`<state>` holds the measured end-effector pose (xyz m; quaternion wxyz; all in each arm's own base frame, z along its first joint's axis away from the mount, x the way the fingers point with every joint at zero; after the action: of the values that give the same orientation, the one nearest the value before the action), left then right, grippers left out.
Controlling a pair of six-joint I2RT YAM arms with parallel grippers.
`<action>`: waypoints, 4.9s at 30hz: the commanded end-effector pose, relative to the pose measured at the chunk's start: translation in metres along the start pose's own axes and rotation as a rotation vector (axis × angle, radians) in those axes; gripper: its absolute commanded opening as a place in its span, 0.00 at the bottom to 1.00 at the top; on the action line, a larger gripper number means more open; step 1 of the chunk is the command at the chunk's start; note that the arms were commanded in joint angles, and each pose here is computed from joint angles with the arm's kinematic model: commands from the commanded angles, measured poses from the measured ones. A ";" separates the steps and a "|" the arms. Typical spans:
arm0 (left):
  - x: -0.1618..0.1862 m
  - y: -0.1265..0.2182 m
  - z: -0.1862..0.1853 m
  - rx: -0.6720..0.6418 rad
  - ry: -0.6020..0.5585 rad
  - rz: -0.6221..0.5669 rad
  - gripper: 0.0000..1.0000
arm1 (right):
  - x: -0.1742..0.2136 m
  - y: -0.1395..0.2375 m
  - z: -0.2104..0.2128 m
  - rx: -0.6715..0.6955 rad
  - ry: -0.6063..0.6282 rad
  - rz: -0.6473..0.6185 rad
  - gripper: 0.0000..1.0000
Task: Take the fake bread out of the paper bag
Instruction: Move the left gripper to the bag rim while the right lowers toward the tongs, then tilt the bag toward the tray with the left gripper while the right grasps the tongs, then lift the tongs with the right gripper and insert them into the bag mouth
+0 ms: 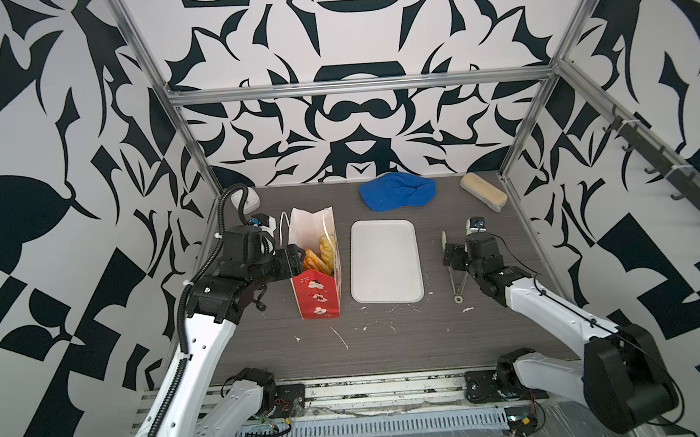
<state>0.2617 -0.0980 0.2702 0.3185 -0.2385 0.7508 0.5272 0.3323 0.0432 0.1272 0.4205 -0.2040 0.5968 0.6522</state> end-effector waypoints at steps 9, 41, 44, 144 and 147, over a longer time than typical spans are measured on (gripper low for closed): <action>-0.023 -0.018 0.009 -0.070 0.004 -0.053 0.59 | 0.002 -0.004 0.001 -0.005 0.001 -0.013 0.98; -0.126 -0.031 0.027 -0.274 -0.233 -0.140 0.00 | 0.004 -0.005 0.000 0.004 0.010 -0.001 0.97; -0.142 -0.045 0.041 -0.360 -0.337 -0.119 0.00 | 0.002 -0.004 0.000 0.008 0.015 -0.004 0.97; -0.029 -0.169 -0.044 -0.057 -0.394 0.012 0.00 | 0.091 0.097 0.177 -0.583 0.391 0.709 0.00; -0.026 -0.165 -0.046 -0.037 -0.399 0.013 0.00 | 0.106 0.111 0.207 -0.653 0.490 0.716 0.07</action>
<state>0.3917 -0.1945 0.1896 0.4479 -0.1304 0.6574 0.5918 0.2390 0.2628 0.1462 -0.0377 -0.2230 0.4819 0.8465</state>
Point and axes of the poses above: each gripper's point midway between its finger pads, its own y axis back along the fingers, its own z axis along the line the jaws close on, x = y × z, the point moved 1 cm from there along y, back along the fingers, and after that the axes turned 9 degrees about -y, right-handed, at the moved point
